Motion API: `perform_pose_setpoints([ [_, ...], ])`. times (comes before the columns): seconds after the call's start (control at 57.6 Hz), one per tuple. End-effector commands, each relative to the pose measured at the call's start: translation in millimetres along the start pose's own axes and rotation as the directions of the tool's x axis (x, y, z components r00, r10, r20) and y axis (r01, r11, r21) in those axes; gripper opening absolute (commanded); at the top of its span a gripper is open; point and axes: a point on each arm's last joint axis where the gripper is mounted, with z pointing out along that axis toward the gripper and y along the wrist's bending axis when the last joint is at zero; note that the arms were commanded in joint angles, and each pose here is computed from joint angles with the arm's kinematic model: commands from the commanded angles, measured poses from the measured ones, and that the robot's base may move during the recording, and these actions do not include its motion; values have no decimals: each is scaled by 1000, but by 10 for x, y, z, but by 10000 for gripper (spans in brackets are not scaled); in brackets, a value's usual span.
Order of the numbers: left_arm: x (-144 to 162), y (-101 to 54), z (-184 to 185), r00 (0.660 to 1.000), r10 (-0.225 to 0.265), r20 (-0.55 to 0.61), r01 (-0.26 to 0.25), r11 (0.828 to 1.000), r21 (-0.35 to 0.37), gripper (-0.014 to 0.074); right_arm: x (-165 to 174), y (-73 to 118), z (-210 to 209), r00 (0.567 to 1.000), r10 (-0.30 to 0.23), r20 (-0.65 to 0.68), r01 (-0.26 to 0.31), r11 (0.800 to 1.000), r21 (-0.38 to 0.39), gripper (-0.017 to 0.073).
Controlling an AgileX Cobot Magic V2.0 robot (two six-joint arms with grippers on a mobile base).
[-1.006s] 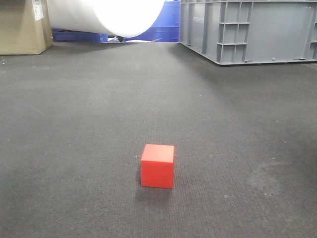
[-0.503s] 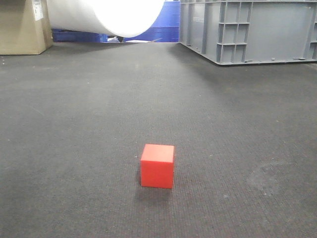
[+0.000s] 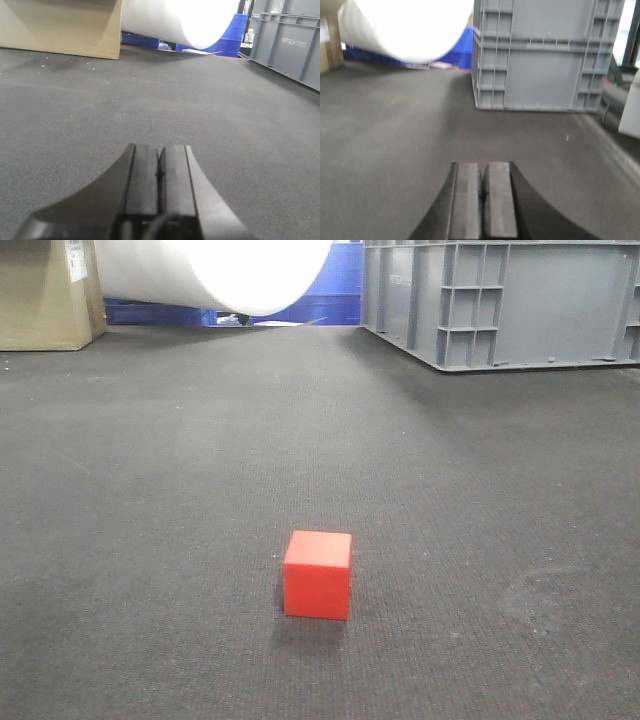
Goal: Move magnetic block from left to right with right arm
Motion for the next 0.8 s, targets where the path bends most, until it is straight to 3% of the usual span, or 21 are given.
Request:
perform_pose_setpoints([
  [0.0,-64,1,-8,996,-10,92,10,1000,2,-117,-59,-18,11,995,-1,102,-1,1000,21,55],
  [0.156,-64,1,-8,996,-10,92,10,1000,2,-117,99,-21,-12,992,59,111,-61,998,14,55],
  [0.26,-64,1,-8,996,-10,92,10,1000,2,-117,234,-20,-48,992,25,121,-27,1000,14,55],
  [0.781,-64,1,-8,996,-10,92,10,1000,2,-117,241,-20,-51,992,25,122,-27,1000,14,55],
])
